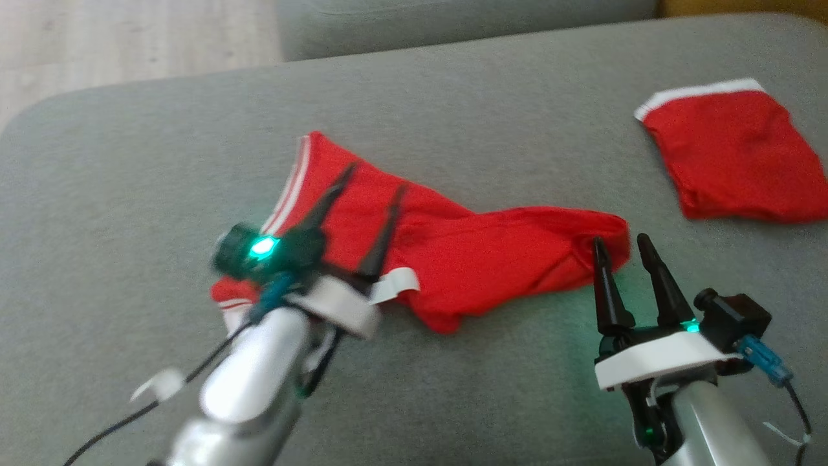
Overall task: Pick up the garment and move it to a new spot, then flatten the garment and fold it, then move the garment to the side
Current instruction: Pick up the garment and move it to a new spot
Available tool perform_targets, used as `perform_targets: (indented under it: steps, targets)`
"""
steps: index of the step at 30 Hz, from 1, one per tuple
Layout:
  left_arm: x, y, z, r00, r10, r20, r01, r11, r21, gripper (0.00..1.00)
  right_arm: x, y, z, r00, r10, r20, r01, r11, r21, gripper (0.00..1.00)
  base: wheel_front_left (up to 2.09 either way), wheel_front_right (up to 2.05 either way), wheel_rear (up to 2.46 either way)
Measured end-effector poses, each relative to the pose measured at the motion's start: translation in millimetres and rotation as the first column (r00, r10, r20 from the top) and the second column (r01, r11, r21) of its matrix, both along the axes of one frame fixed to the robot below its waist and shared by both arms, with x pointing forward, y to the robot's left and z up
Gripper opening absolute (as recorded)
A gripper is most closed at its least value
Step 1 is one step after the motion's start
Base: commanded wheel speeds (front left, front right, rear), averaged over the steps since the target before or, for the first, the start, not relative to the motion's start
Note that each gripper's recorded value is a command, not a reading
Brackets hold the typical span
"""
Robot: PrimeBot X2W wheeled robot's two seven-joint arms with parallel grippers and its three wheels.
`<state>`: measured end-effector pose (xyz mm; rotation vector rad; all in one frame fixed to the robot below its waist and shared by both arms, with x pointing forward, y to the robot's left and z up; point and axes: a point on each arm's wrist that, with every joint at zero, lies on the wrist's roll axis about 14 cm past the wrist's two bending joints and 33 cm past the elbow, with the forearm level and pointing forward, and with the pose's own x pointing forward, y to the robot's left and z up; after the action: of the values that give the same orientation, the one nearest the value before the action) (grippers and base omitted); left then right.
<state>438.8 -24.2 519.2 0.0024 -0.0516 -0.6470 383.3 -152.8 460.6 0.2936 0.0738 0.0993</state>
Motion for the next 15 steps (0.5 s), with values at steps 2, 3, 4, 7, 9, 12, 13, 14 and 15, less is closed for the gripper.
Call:
perform_targets:
  steps: [2,3,4,7,9,12,13,14,15]
  targets:
    - [0.6,36.9,-8.5,0.994,0.106,-0.032,-0.107,0.994,-0.008,1.0,3.2,8.6,3.1,1.0,0.026,0.011,-0.026,1.0,0.001,1.0,0.0,0.0,0.0]
    - [-2.4,54.8,-13.9,0.987,0.156,-0.047,-0.156,0.988,-0.008,1.0,4.5,12.7,4.7,0.999,0.037,0.016,-0.037,0.999,0.002,1.0,0.0,0.0,0.0]
    - [-7.9,70.7,-19.5,0.978,0.199,-0.061,-0.2,0.98,-0.006,1.0,5.7,16.5,6.2,0.999,0.048,0.021,-0.048,0.999,0.003,1.0,0.0,0.0,0.0]
    - [-31.7,105.9,-36.4,0.953,0.285,-0.102,-0.287,0.958,0.002,1.0,5.0,26.7,5.8,0.997,0.077,0.02,-0.077,0.997,0.006,1.0,0.0,0.0,0.0]
    - [-49.6,120.4,-47.4,0.934,0.328,-0.139,-0.332,0.943,-0.001,1.0,2.4,33.3,2.3,0.995,0.096,0.01,-0.096,0.995,0.007,1.0,0.0,0.0,0.0]
    - [-70.4,136.4,-60.5,0.908,0.378,-0.183,-0.385,0.923,0.0,1.0,1.0,41.4,0.3,0.993,0.12,0.005,-0.12,0.993,0.009,1.0,0.0,0.0,0.0]
    - [-74.9,139.4,-63.3,0.903,0.386,-0.191,-0.392,0.92,0.003,1.0,1.4,43.9,0.7,0.992,0.127,0.006,-0.128,0.992,0.009,1.0,0.0,0.0,0.0]
    - [-77.6,140.9,-64.0,0.9,0.391,-0.194,-0.398,0.918,0.003,1.0,1.8,45.6,1.5,0.991,0.132,0.008,-0.132,0.991,0.009,1.0,0.0,0.0,0.0]
    - [-78.4,141.3,-62.6,0.9,0.392,-0.19,-0.399,0.917,0.0,1.0,2.0,46.6,2.1,0.991,0.135,0.01,-0.135,0.991,0.009,1.0,0.0,0.0,0.0]
